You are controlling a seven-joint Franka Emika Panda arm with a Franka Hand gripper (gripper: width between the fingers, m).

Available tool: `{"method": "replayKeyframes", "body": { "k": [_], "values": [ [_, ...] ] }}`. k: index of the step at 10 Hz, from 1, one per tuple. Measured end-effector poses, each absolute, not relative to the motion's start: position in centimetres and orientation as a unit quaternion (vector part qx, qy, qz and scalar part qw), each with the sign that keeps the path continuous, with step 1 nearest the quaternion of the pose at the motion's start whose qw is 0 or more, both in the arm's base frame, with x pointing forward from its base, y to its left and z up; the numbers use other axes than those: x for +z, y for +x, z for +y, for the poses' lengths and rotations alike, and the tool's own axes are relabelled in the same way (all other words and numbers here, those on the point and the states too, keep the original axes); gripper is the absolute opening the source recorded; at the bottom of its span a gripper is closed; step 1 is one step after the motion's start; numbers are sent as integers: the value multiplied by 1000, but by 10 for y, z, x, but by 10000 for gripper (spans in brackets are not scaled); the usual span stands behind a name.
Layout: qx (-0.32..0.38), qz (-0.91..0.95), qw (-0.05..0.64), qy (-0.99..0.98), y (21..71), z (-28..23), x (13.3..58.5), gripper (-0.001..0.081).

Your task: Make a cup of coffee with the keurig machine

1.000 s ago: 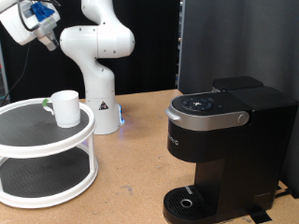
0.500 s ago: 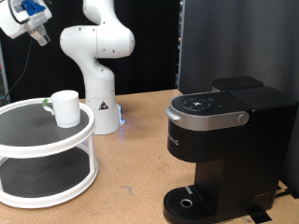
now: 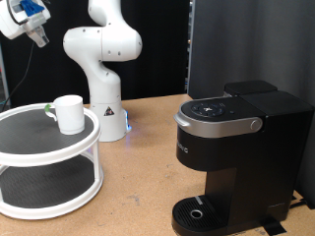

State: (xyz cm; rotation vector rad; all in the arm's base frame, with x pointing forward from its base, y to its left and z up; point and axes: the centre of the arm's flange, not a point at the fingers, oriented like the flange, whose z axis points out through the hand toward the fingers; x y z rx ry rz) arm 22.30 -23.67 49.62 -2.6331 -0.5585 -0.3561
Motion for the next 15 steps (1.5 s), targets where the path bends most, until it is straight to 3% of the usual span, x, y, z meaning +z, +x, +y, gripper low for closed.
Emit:
{"method": "replayKeyframes", "body": {
  "k": [7,15],
  "values": [
    [-120,-210,214,-946,221,-237,492,4],
    [-127,-222,190,-948,223,-238,456,4]
  ]
}}
